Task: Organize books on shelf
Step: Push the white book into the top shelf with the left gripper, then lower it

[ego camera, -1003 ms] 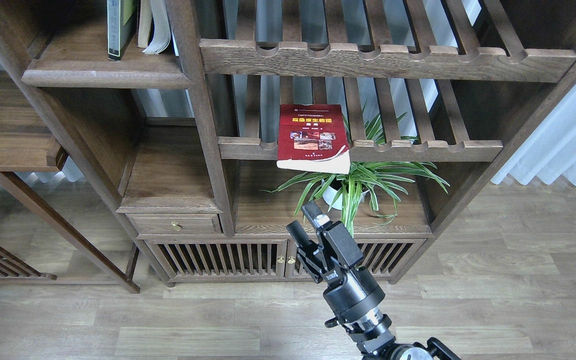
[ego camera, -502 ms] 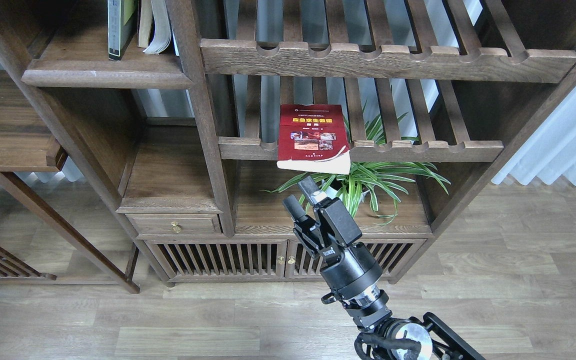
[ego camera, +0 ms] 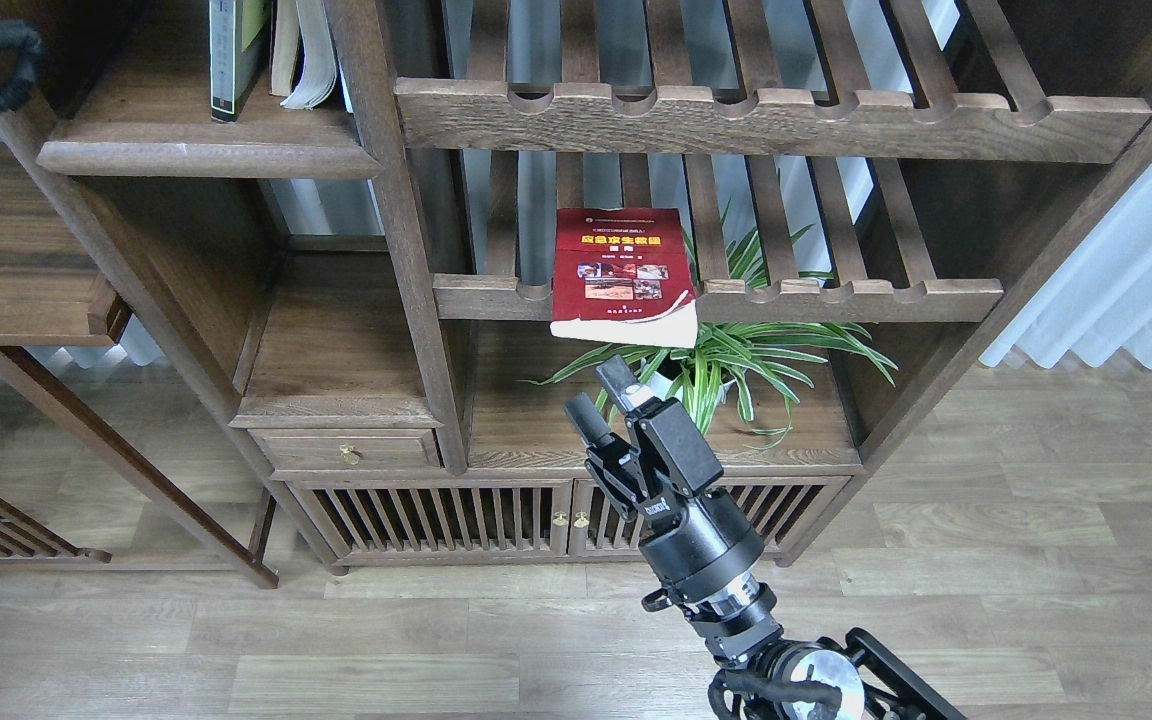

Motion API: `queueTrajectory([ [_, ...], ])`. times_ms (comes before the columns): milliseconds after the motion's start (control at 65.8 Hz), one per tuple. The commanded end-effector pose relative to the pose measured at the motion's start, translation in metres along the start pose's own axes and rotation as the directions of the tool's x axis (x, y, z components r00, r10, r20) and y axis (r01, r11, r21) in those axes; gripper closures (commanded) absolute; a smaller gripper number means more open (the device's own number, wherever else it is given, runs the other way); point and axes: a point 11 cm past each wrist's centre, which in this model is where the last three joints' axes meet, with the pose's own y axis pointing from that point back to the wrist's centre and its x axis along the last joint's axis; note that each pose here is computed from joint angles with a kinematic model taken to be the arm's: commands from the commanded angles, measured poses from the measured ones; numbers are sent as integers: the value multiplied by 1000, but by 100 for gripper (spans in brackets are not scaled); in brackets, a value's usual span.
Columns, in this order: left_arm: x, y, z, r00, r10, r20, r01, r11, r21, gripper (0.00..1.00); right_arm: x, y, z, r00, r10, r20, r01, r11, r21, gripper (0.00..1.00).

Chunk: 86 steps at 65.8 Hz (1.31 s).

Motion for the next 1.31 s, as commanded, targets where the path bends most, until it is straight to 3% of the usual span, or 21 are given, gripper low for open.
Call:
queueTrajectory([
  [0,0,2,-8,1000,0,-4,0,1000,15,95,0,0,0,1000,0,1,0,1000,-1,2],
  [137,-5,6,-34,1000,-4,-28,6,998,59,86,1,0,0,1000,2,1,-2,1000,0,2],
  [258,-1,11,-41,999,8,-40,-5,998,66,93,13,6,1,999,41,0,-41,999,-3,2],
  [669,-3,16,-48,999,-9,-34,12,995,97,88,39,19,-1,991,131,21,-131,991,16,1],
  [1018,4,24,-59,1000,5,-30,-1,989,148,88,38,8,11,993,117,35,-115,993,-38,1],
  [1094,4,24,-61,999,5,-32,0,988,156,83,39,7,10,993,118,32,-116,992,-39,1],
  [1186,4,24,-61,999,8,-39,-2,989,151,61,40,8,8,992,121,30,-120,992,-32,1],
  [1292,5,25,-59,998,12,-59,-4,991,135,49,40,8,7,992,121,29,-120,992,-31,1],
])
